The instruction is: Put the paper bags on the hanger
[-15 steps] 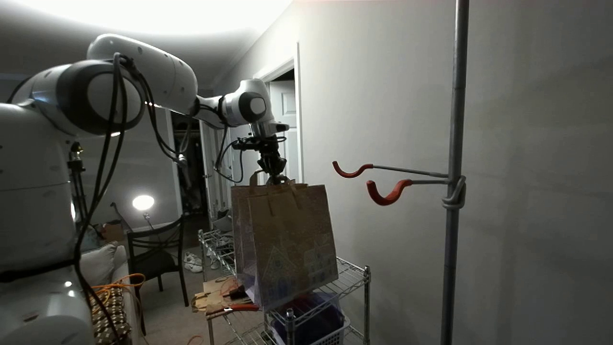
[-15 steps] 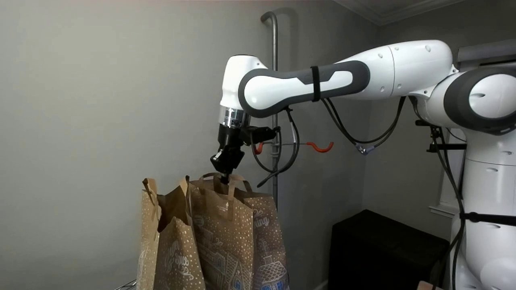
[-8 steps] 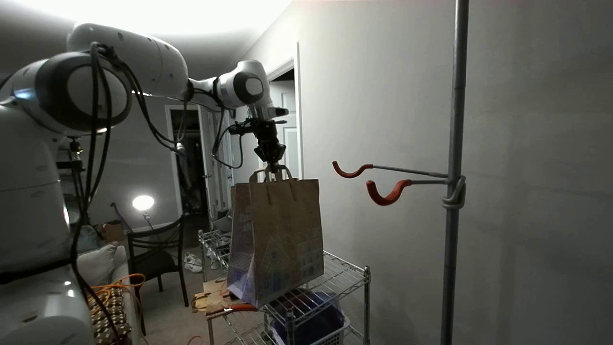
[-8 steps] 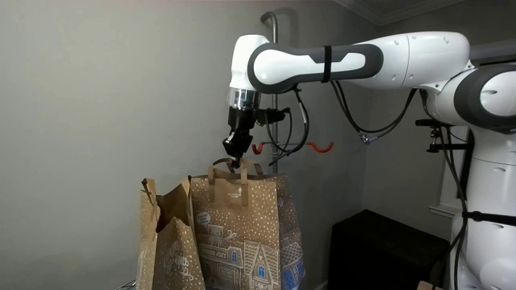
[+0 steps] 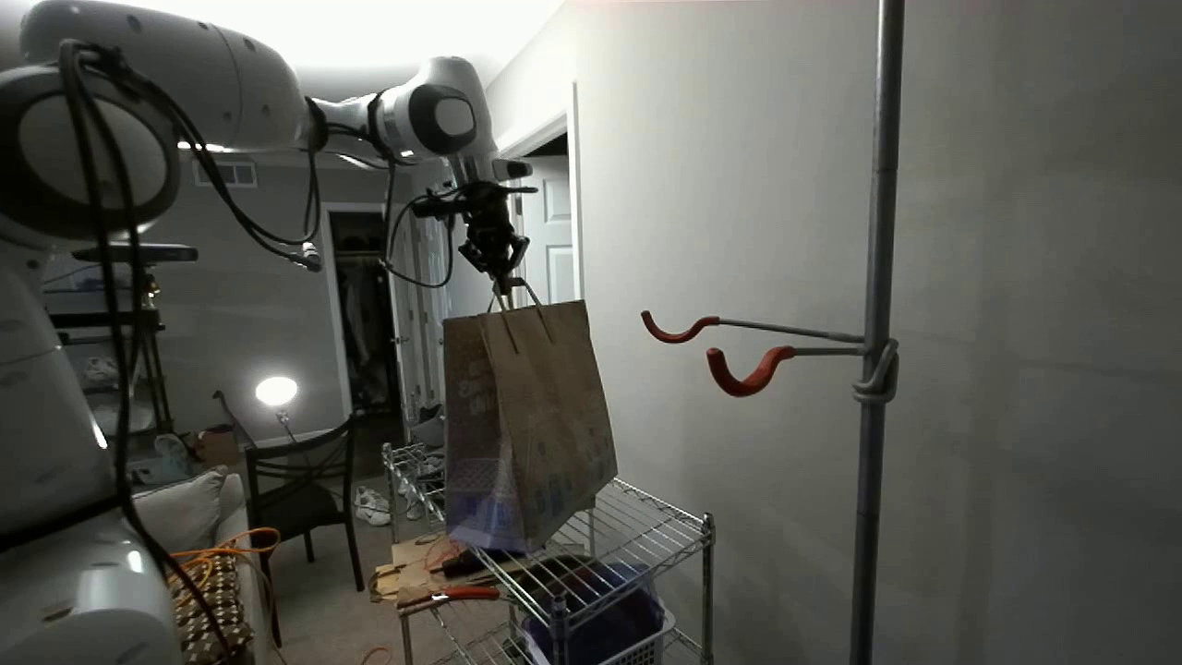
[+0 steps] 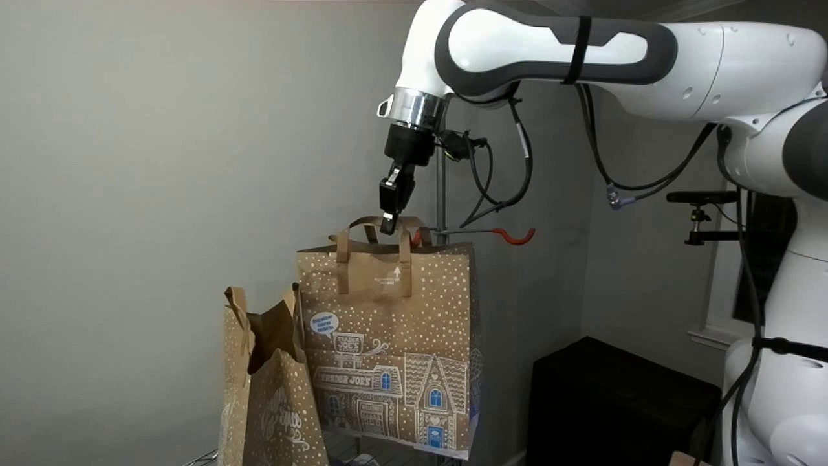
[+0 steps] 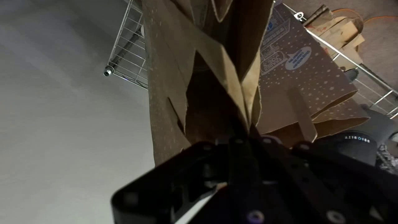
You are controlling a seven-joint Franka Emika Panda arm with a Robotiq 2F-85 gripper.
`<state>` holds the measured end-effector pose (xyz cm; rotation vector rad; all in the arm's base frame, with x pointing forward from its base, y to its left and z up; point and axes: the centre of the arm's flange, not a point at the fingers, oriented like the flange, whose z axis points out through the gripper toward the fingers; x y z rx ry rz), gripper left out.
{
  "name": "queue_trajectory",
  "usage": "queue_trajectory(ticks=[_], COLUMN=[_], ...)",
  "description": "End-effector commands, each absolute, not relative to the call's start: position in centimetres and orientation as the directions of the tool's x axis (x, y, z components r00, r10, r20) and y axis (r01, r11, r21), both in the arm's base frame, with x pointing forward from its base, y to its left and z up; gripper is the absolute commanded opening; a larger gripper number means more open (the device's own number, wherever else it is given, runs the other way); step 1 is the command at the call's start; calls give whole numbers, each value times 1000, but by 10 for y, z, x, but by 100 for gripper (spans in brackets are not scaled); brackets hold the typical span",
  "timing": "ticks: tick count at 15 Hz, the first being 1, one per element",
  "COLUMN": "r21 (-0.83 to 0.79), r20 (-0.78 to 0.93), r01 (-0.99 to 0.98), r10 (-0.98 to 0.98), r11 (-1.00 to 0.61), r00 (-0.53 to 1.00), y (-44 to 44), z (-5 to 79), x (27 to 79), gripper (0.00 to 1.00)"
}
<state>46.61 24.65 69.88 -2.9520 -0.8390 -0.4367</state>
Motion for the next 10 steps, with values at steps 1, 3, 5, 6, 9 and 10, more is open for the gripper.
queue_trajectory(ticks=[1, 3, 5, 6, 9, 10], r21=[32, 31, 31, 31, 21, 11], r20=[281, 280, 277, 276, 270, 267], r01=[530, 536, 536, 537, 549, 548], r10=[516, 522, 523, 523, 533, 530], r11=[-848, -844, -843, -843, -836, -837], r00=[809, 806, 806, 806, 802, 805], y=[246, 245, 245, 245, 233, 224], z=[700, 699, 697, 696, 678, 670], x=[464, 464, 464, 464, 440, 429], gripper=[2, 2, 2, 2, 1, 1])
